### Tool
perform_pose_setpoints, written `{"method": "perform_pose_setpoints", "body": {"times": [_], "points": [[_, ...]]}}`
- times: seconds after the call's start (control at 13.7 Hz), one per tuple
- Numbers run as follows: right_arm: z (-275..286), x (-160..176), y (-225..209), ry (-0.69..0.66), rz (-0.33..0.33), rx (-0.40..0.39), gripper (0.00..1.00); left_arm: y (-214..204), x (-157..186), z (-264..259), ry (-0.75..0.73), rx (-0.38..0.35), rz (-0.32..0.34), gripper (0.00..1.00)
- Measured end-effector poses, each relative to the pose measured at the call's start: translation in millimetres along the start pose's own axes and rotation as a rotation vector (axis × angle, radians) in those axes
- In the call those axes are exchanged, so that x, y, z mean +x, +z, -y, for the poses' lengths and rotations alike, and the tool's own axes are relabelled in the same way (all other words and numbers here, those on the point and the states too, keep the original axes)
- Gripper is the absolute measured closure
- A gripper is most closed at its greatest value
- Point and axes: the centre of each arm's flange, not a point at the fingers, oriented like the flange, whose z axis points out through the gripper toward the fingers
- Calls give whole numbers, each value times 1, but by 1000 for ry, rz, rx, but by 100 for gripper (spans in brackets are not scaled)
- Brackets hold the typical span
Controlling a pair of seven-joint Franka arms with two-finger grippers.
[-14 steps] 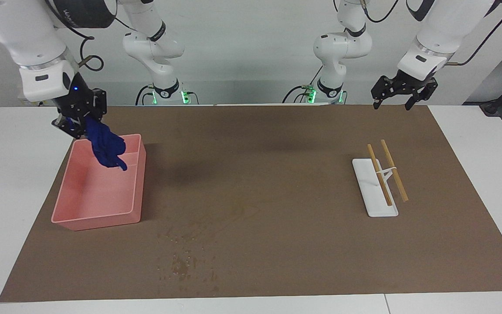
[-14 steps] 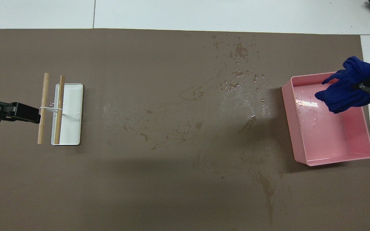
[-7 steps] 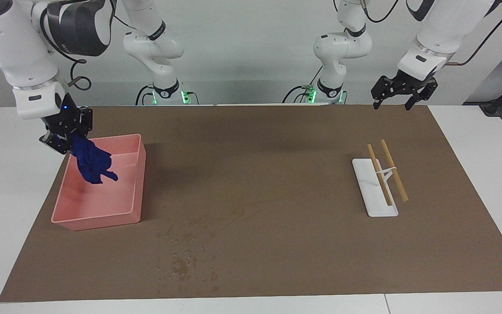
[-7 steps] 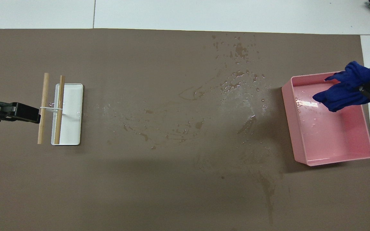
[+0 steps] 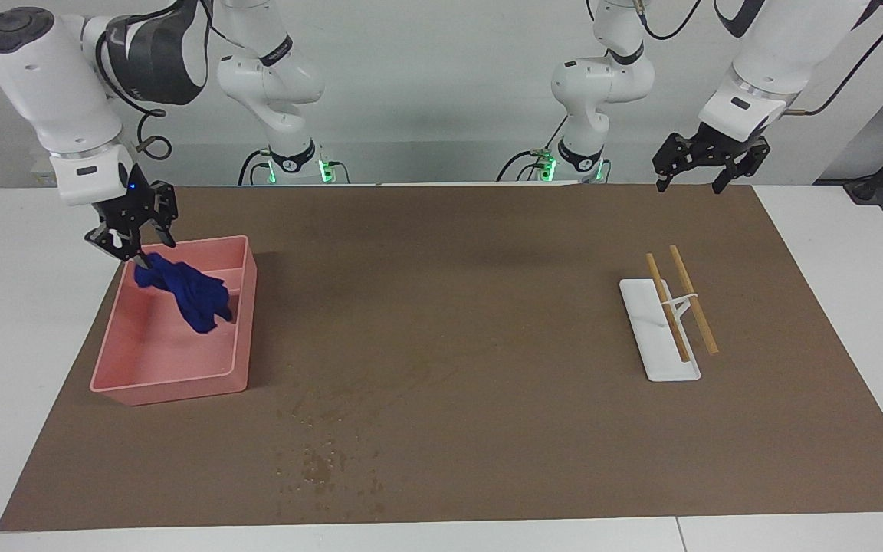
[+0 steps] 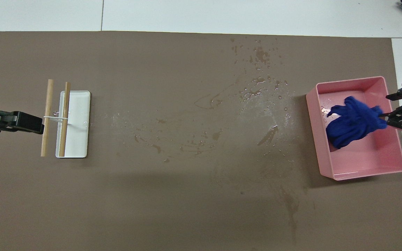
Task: Wipe water with towel using both arms
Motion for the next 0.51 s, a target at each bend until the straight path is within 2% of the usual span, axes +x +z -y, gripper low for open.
{"method": "perform_pose_setpoints", "body": {"times": [0.07,0.15,0.22,0.37,0.51], "points": [[0,0,-1,-1,-1,-1,25,0,0,0,0,0,0,0],[1,1,-1,-2,-1,-1,10,0,0,0,0,0,0,0],[1,1,-1,-2,-1,-1,1,0,0,0,0,0,0,0],[3,2,-1,9,2,10,0,0,0,0,0,0,0,0],[12,10,-8,112,19,49,0,0,0,0,0,0,0,0]]}}
